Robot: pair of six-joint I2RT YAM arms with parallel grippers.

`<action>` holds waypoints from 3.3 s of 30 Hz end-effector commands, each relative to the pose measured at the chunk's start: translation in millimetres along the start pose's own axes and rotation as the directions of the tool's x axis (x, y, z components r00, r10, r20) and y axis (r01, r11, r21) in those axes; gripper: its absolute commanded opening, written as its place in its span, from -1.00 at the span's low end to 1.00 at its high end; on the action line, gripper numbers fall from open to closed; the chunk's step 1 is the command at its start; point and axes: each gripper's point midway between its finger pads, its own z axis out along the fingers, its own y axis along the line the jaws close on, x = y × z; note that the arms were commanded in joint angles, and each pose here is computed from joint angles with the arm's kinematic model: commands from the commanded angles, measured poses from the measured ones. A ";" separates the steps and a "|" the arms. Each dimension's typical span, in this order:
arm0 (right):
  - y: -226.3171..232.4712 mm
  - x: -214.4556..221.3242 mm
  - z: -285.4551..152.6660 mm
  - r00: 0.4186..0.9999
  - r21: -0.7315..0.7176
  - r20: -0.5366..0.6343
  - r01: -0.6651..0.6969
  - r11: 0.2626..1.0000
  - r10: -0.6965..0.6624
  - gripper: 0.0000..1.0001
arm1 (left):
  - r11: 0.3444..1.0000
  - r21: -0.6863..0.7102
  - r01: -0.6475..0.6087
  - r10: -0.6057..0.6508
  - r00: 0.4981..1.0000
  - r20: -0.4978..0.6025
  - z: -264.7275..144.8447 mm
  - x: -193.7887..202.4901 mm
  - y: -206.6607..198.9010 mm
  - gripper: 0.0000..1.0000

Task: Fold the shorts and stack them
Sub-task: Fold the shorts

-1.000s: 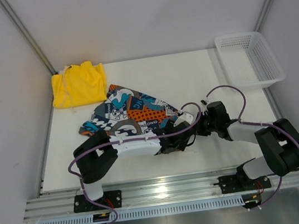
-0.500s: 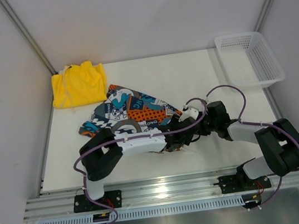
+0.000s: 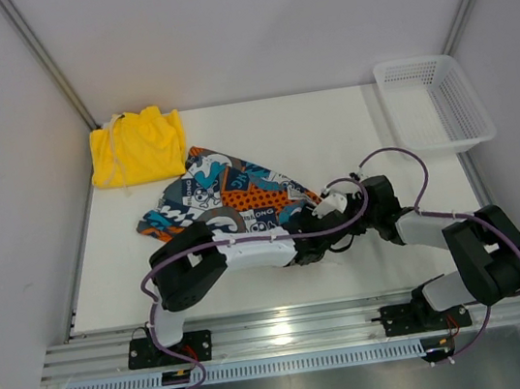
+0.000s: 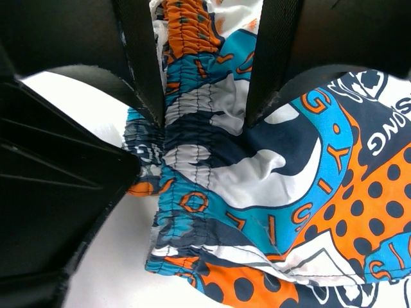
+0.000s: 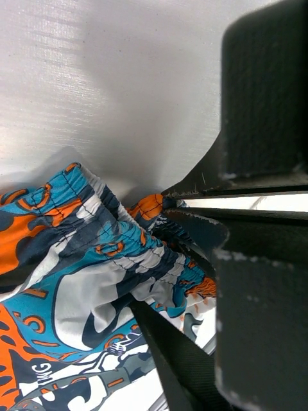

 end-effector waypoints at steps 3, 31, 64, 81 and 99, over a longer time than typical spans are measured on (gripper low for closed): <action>5.5 -7.1 2.4 1.000 -0.035 0.024 0.002 0.999 -0.001 -1.00 | 0.999 -0.043 -0.017 0.020 0.996 0.086 -3.9 -20.6 -10.4 0.07; -9.4 -25.7 4.1 0.994 -0.026 0.002 -0.110 0.994 0.110 -1.00 | 0.985 -0.121 -0.121 0.129 0.990 0.064 -47.0 -3.7 6.6 -1.00; -6.4 -36.9 4.8 0.996 -0.029 0.022 -0.090 0.996 0.090 -1.00 | 0.996 0.091 -0.023 0.035 0.989 -0.142 -0.9 75.0 -51.5 -1.00; -7.2 -45.7 -14.3 0.987 -0.082 0.079 -0.135 0.987 0.141 -0.60 | 0.961 0.239 0.141 -0.096 0.977 -0.191 5.9 87.3 -57.5 -0.98; -15.0 -17.2 -36.7 0.929 -0.115 0.102 -0.345 0.932 0.356 0.62 | 0.951 0.256 0.171 -0.121 0.972 -0.199 7.7 87.6 -60.4 -0.99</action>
